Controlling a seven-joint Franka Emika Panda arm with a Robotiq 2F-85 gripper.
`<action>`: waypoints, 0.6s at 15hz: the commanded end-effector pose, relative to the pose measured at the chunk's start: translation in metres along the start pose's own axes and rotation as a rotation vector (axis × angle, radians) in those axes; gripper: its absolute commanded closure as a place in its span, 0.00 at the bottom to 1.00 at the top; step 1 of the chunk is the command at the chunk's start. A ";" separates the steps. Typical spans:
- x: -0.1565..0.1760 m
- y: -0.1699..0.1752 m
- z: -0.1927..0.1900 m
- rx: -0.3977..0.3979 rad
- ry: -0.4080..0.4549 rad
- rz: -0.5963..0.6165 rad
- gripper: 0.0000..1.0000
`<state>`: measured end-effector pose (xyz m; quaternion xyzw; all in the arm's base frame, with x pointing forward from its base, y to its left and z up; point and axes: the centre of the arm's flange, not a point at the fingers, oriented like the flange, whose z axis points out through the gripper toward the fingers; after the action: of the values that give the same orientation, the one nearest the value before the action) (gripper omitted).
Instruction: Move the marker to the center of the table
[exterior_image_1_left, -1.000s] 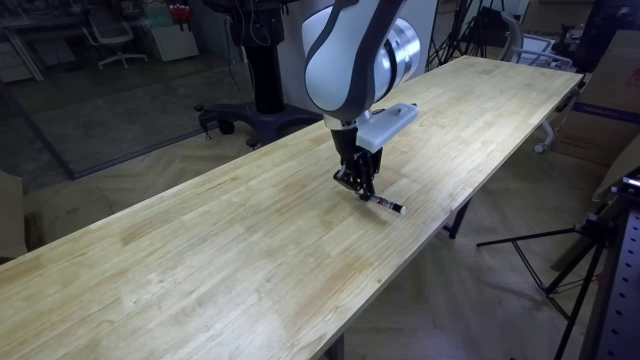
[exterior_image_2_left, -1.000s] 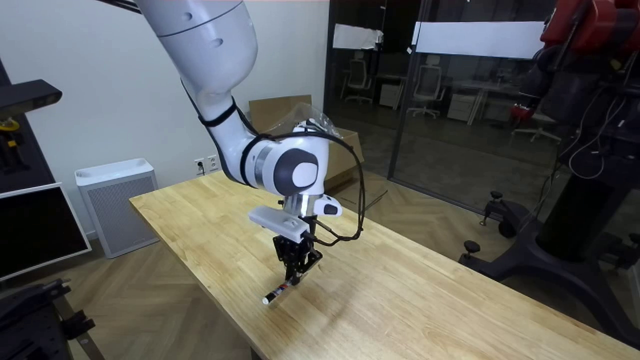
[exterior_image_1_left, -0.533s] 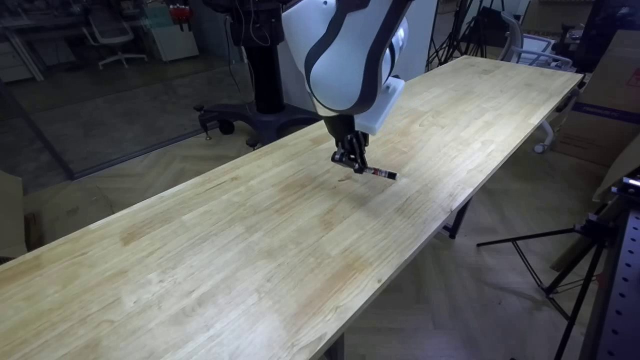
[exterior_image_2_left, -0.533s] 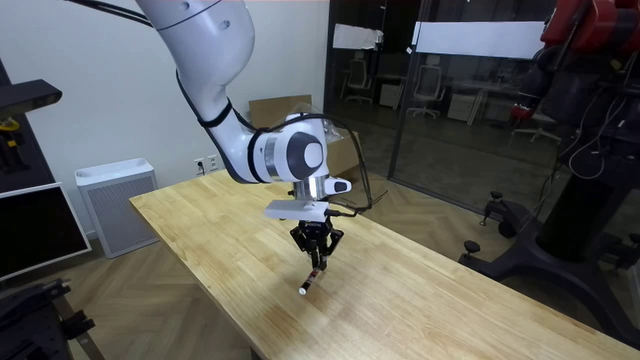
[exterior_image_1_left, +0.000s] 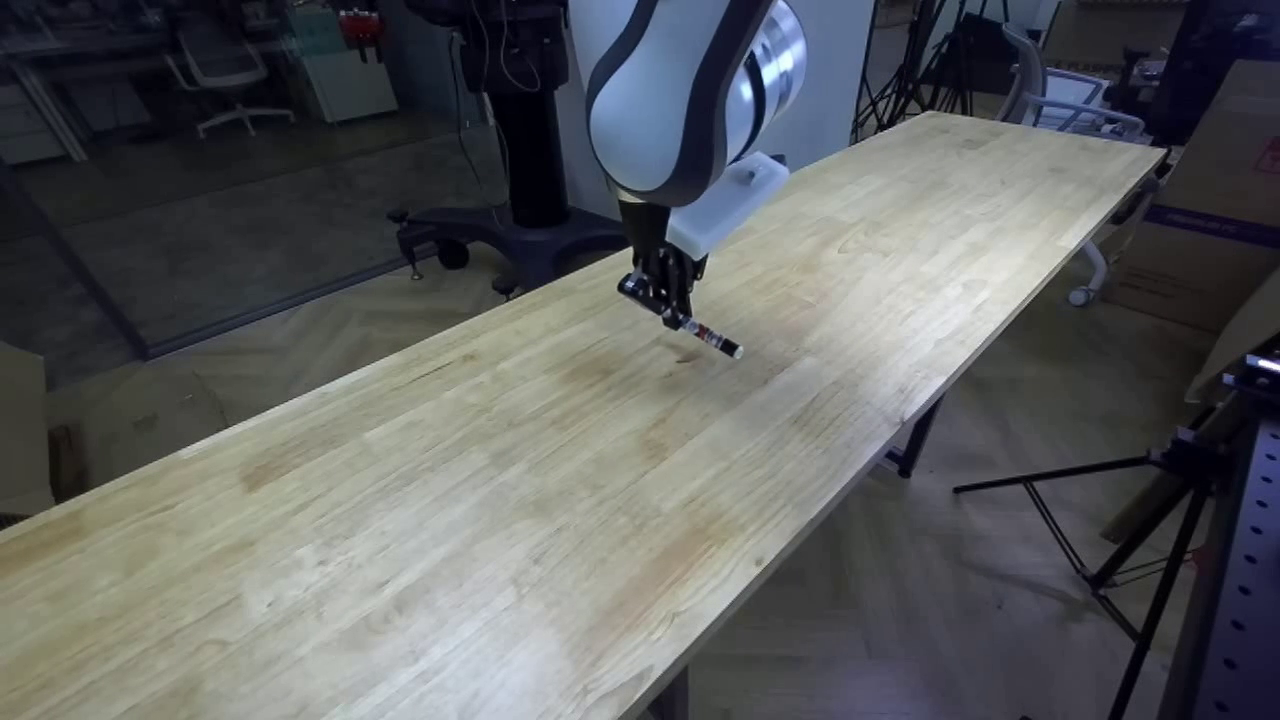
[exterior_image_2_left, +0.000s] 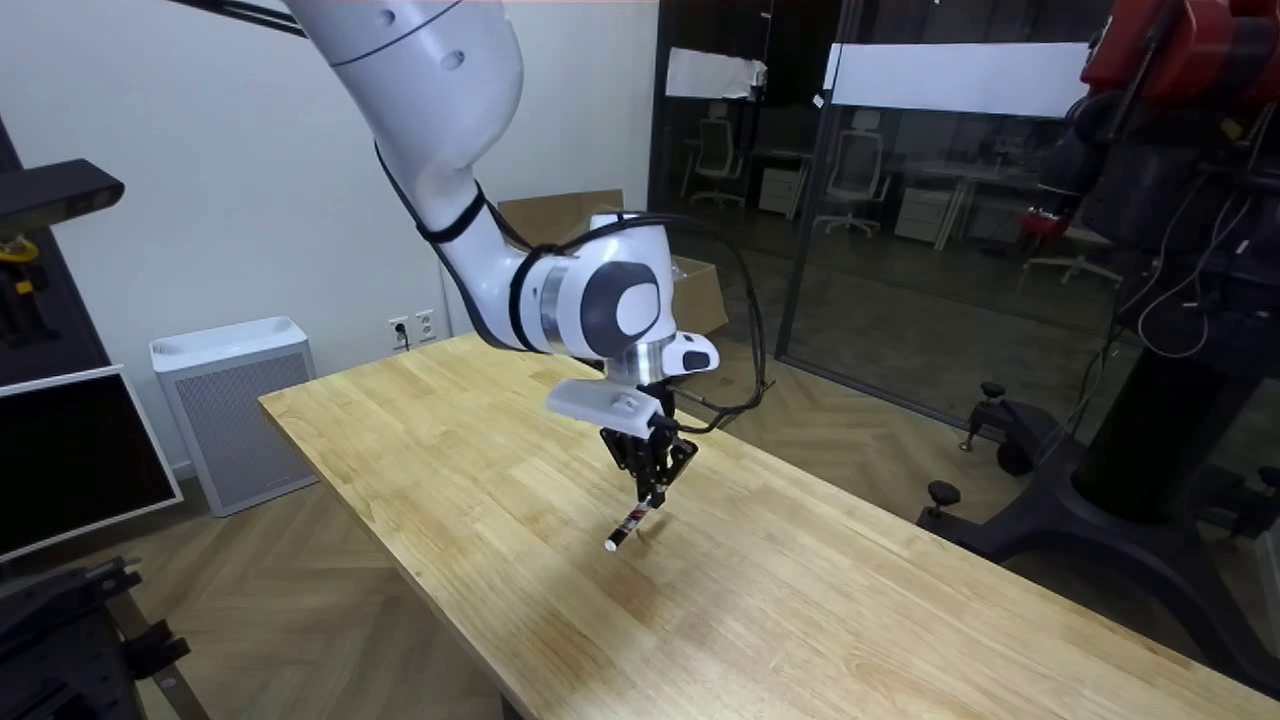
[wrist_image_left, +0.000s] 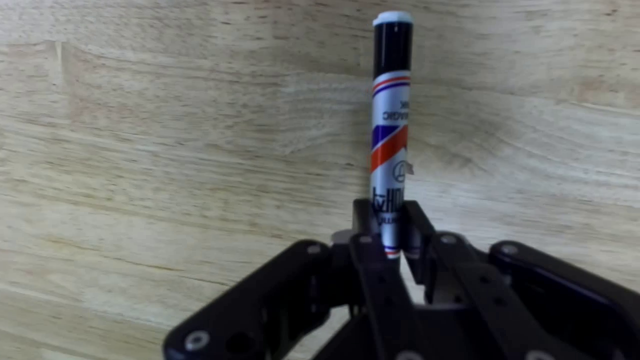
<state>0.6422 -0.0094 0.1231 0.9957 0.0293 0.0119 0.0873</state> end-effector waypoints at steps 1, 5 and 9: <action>0.015 -0.008 0.012 0.053 -0.024 0.023 0.96; 0.018 -0.023 0.024 0.082 -0.042 0.003 0.96; 0.022 -0.030 0.027 0.088 -0.051 -0.017 0.57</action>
<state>0.6487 0.0156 0.0915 0.9981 0.0321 -0.0103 0.0510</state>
